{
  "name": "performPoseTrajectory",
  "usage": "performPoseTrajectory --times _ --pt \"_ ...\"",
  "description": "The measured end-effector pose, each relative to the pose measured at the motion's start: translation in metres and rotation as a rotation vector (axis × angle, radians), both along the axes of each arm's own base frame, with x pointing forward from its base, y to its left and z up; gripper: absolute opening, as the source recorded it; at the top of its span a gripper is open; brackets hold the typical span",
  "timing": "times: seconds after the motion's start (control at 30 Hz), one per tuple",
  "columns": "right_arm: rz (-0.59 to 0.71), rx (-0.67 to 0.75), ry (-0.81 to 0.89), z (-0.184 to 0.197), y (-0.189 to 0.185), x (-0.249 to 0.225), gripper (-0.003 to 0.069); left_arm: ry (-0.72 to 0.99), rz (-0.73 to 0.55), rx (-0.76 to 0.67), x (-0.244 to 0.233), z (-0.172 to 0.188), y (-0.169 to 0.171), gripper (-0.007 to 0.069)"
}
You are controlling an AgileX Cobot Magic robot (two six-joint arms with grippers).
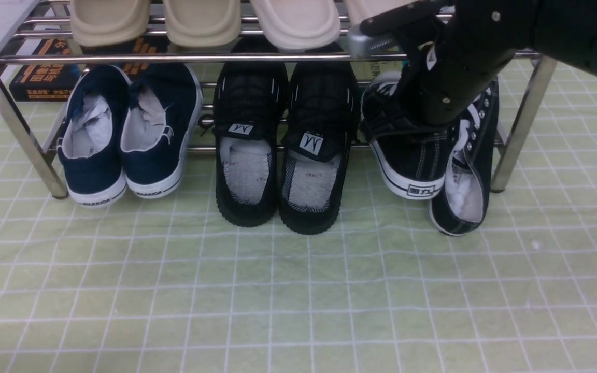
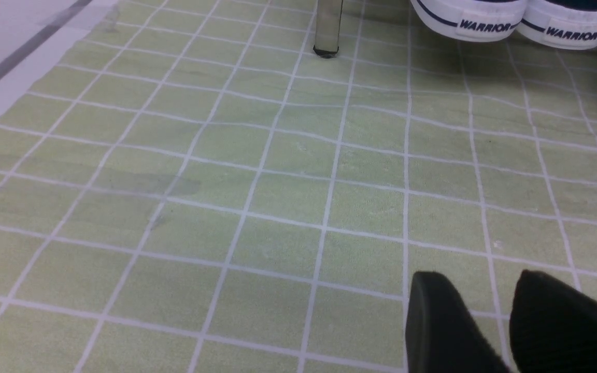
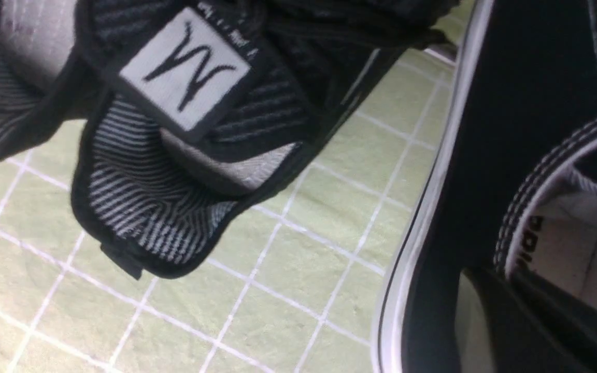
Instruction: Take the shoes off the shelf with your hand from the green coffee tablecloth.
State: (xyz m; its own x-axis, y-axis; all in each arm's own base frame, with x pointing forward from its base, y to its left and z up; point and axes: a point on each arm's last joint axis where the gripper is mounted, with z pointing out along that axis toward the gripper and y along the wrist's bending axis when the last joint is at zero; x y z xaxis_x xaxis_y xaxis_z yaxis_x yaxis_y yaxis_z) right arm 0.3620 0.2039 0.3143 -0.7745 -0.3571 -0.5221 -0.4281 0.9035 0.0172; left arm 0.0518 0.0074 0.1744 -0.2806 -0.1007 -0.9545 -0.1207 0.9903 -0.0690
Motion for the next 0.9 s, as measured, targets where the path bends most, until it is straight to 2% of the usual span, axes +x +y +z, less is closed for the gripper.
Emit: performPoseTrajectory --times 0.57,0.9 --pt "-0.002 0.004 0.01 0.027 -0.01 -0.019 0.0021 0.0 0.0 0.0 0.0 0.0 0.0 0.0242" --pt "0.0 0.048 0.001 0.061 -0.022 -0.045 0.0025 0.0 0.0 0.0 0.0 0.0 0.0 0.0242"
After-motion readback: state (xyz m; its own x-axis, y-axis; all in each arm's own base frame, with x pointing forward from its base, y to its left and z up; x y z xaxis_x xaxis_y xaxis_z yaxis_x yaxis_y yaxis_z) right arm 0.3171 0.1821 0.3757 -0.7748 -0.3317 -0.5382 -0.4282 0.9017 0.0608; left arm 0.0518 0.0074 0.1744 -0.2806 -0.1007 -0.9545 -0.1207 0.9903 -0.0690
